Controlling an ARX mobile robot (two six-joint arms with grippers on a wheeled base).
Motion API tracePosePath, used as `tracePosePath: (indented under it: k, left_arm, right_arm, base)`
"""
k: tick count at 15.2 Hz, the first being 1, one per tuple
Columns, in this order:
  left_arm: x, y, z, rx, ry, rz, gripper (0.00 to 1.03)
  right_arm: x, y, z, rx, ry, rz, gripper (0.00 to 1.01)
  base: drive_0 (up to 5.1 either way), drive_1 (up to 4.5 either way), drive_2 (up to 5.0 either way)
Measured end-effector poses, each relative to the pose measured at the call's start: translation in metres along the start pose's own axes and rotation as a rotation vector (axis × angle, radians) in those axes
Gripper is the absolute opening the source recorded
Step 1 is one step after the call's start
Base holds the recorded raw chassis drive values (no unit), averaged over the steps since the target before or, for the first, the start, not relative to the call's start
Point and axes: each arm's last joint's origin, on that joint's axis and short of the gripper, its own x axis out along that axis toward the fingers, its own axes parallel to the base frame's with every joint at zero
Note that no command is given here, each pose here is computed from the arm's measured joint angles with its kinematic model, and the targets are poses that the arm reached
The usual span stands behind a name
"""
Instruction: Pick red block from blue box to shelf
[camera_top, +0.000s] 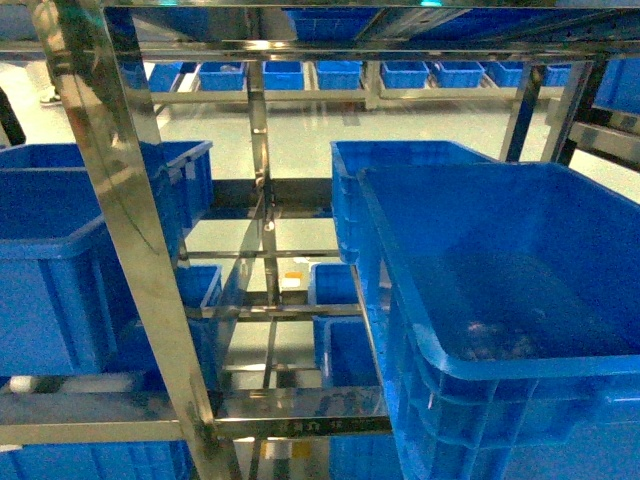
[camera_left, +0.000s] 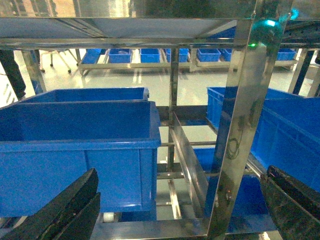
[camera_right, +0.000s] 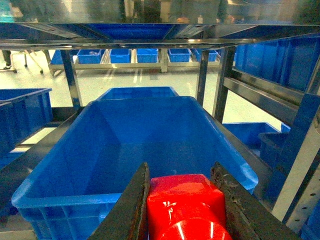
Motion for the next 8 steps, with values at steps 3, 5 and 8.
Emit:
tracePosePath:
  k: [3, 5, 8]
  left_arm:
    - [0.0000, 0.0000, 0.0000, 0.000, 0.000, 0.000, 0.98]
    - [0.0000, 0.0000, 0.0000, 0.000, 0.000, 0.000, 0.98]
    - [0.0000, 0.0000, 0.0000, 0.000, 0.000, 0.000, 0.98]
  right_arm:
    - [0.0000, 0.0000, 0.0000, 0.000, 0.000, 0.000, 0.28]
    - [0.0000, 0.0000, 0.0000, 0.000, 0.000, 0.000, 0.28]
    - [0.0000, 0.0000, 0.0000, 0.000, 0.000, 0.000, 0.28]
  base:
    - [0.0, 0.00, 0.0]
    - [0.0, 0.00, 0.0]
    - [0.0, 0.00, 0.0]
